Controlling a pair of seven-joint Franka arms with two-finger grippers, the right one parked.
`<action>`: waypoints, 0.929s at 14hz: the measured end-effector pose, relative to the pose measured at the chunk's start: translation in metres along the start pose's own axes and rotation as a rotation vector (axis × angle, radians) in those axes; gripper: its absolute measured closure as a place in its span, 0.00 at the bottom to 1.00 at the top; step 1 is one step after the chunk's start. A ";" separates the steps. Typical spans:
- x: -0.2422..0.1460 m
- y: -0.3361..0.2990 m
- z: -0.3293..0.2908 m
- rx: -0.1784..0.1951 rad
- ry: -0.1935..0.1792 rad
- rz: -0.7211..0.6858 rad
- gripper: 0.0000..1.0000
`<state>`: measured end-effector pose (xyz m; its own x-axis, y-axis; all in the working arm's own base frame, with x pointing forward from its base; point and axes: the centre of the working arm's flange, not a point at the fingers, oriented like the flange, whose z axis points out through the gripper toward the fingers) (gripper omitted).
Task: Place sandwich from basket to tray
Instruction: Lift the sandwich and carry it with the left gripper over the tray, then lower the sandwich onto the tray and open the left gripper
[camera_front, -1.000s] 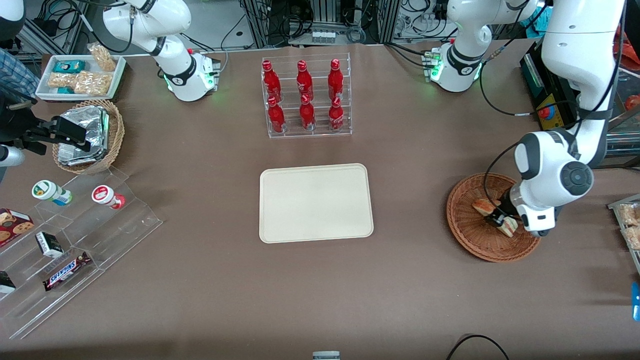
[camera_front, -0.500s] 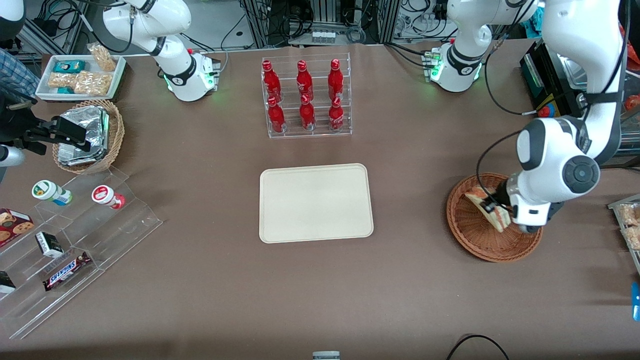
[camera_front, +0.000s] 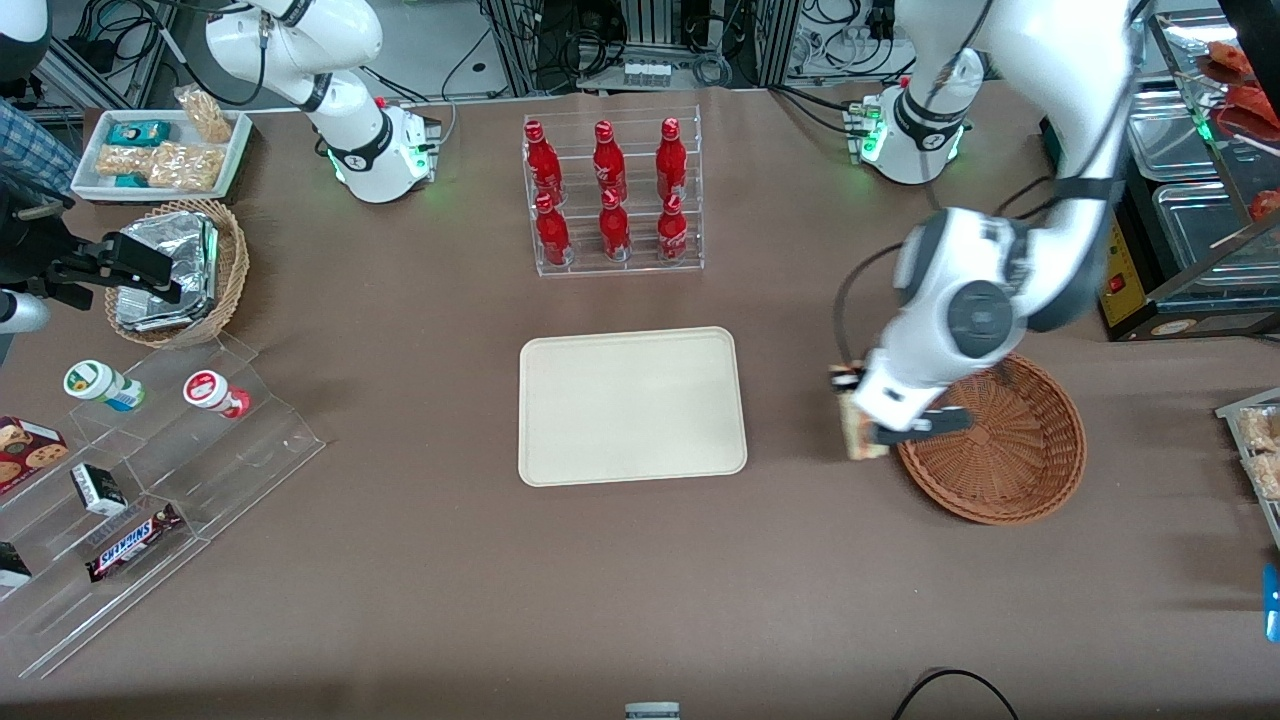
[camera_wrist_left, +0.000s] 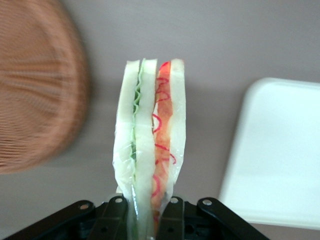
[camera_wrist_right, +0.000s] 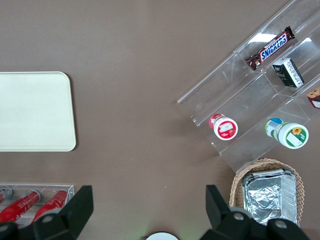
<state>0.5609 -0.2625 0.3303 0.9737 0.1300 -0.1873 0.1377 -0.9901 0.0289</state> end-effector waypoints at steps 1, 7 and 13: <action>-0.007 0.030 0.011 -0.025 -0.015 0.015 0.85; -0.045 0.186 0.061 -0.045 -0.015 -0.009 0.85; -0.063 0.251 0.103 -0.044 -0.011 -0.010 0.85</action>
<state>0.5152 -0.5248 0.2487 0.9703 0.1390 -0.1982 0.1555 -0.9853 0.0704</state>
